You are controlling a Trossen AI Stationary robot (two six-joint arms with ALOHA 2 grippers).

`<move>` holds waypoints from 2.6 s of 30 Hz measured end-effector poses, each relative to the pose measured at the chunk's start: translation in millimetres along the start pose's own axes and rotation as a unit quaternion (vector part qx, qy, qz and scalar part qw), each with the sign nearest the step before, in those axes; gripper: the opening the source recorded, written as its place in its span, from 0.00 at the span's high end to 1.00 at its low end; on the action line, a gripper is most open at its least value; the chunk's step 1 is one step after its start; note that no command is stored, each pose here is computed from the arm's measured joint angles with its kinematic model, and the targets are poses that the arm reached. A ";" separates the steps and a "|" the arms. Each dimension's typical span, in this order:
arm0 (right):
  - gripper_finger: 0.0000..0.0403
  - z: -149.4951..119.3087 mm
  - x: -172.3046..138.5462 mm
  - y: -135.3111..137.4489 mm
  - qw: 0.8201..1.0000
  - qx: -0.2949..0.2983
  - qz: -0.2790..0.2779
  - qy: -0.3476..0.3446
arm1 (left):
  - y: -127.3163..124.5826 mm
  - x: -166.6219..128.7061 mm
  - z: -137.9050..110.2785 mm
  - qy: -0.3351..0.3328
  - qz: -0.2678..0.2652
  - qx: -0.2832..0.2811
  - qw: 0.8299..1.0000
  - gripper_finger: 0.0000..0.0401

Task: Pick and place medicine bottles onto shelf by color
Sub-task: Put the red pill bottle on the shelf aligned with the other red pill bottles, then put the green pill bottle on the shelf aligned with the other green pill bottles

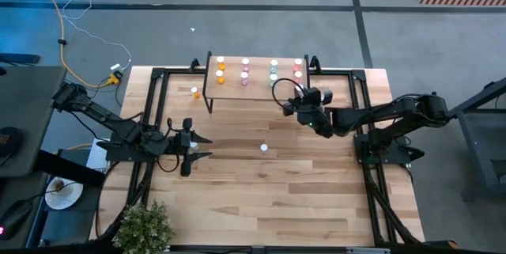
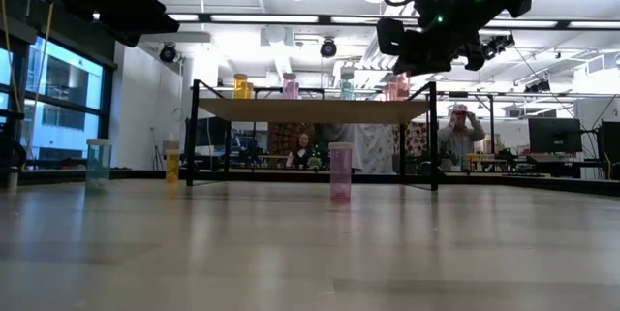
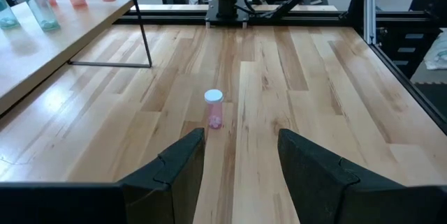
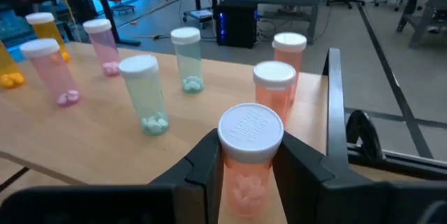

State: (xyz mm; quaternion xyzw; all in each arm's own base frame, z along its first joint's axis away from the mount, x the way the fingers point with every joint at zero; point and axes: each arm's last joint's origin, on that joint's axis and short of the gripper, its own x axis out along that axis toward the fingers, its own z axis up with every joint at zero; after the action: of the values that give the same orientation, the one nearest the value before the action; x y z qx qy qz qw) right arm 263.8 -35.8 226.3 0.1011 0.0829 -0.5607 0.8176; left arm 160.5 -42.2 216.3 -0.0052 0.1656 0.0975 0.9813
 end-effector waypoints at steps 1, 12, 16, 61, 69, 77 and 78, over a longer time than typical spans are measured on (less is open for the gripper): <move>0.76 -0.9 0.0 -0.6 1.000 0.001 -0.002 0.003 | 0.0 0.0 0.1 0.000 0.000 0.000 1.000 0.57; 0.76 -3.9 -1.3 -1.6 1.000 -0.003 -0.003 0.011 | 0.0 0.0 0.0 0.000 0.000 0.000 1.000 0.57; 0.76 -4.1 -1.3 -0.9 1.000 0.000 0.007 0.017 | 0.0 0.0 0.0 0.000 0.000 0.000 1.000 0.57; 0.60 -2.6 6.2 -3.0 0.999 0.003 0.017 0.033 | 0.0 0.0 0.1 0.000 0.000 -0.004 1.000 0.57; 0.55 -2.1 6.2 -3.5 1.000 0.007 0.010 0.027 | 0.0 0.0 0.0 0.000 0.000 -0.004 1.000 0.57; 0.51 -0.5 6.2 -3.3 1.000 0.010 0.004 0.017 | -0.1 0.0 0.0 0.000 0.000 -0.004 1.000 0.57; 0.51 -0.2 6.2 -3.1 1.000 0.012 0.004 0.016 | -0.1 0.0 0.0 0.000 0.000 -0.004 1.000 0.57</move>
State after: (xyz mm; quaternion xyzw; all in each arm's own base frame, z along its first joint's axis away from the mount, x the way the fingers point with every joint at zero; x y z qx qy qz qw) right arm 263.1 -42.4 224.3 0.1201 0.0895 -0.5567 0.8171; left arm 160.5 -42.3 216.3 -0.0095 0.1650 0.0979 0.9814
